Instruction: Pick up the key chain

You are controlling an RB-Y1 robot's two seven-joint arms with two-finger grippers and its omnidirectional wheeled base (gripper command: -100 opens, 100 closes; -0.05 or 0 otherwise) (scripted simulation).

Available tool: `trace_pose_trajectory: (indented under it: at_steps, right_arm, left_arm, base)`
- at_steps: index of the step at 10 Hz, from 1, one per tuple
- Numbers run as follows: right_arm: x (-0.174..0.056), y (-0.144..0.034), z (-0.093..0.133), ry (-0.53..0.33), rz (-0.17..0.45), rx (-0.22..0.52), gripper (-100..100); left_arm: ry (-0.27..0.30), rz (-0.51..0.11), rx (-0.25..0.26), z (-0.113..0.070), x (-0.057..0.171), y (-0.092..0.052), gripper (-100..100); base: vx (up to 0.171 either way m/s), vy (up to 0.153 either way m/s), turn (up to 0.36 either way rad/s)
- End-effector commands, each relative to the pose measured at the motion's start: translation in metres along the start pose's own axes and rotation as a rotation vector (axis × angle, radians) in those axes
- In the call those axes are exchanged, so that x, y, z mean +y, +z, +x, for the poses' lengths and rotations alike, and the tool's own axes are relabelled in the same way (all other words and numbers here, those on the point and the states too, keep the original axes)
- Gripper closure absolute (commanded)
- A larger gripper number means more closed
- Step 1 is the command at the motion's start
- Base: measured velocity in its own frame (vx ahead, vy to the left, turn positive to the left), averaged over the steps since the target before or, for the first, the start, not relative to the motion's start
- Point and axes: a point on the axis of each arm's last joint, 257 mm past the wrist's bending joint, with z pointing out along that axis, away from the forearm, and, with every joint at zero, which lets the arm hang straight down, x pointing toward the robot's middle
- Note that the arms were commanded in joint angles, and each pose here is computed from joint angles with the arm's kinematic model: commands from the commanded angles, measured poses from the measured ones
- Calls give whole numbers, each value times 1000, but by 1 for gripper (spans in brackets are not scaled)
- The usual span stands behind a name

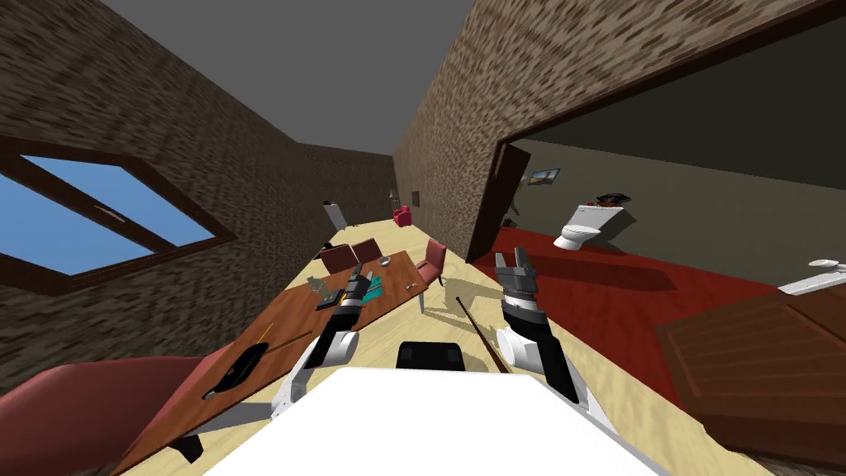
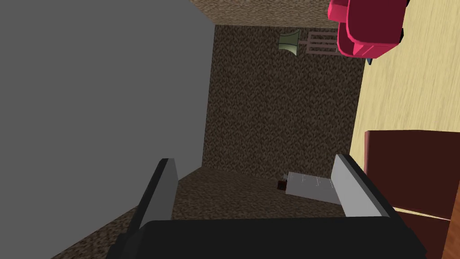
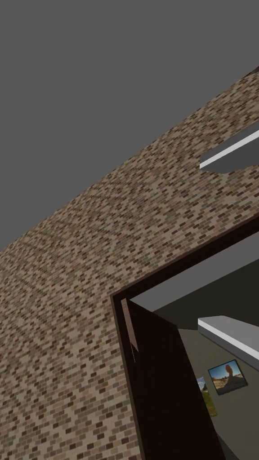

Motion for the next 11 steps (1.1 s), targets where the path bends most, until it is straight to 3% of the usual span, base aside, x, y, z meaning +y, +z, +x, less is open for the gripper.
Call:
trace_pose_trajectory:
  at_steps: [1, 2, 6, 7, 8, 10, 11]
  right_arm:
    - [0, 0, 0, 0, 0, 0, 0]
    - [0, 0, 0, 0, 0, 0, 0]
    - [0, 0, 0, 0, 0, 0, 0]
    - [0, 0, 0, 0, 0, 0, 0]
    - [0, 0, 0, 0, 0, 0, 0]
    - [0, 0, 0, 0, 0, 0, 0]
    - [0, 0, 0, 0, 0, 0, 0]
  left_arm:
    - [-38, -79, -28, -19, 28, -3, -100]
    - [-37, -90, -32, -21, 34, -5, -100]
    - [-127, -264, -117, -63, 99, -24, -100]
    - [-127, -264, -117, -63, 99, -24, -100]
    - [-163, -310, -144, -74, 115, -29, -100]
    - [-162, -325, -151, -77, 122, -33, -100]
    - [-199, -384, -186, -89, 143, -44, -100]
  base:
    - [22, 15, -465]
    - [17, 17, -97]
    - [27, 3, -271]
    - [21, 6, -132]
    - [28, 0, -229]
    - [20, 3, -91]
    - [26, -5, -296]
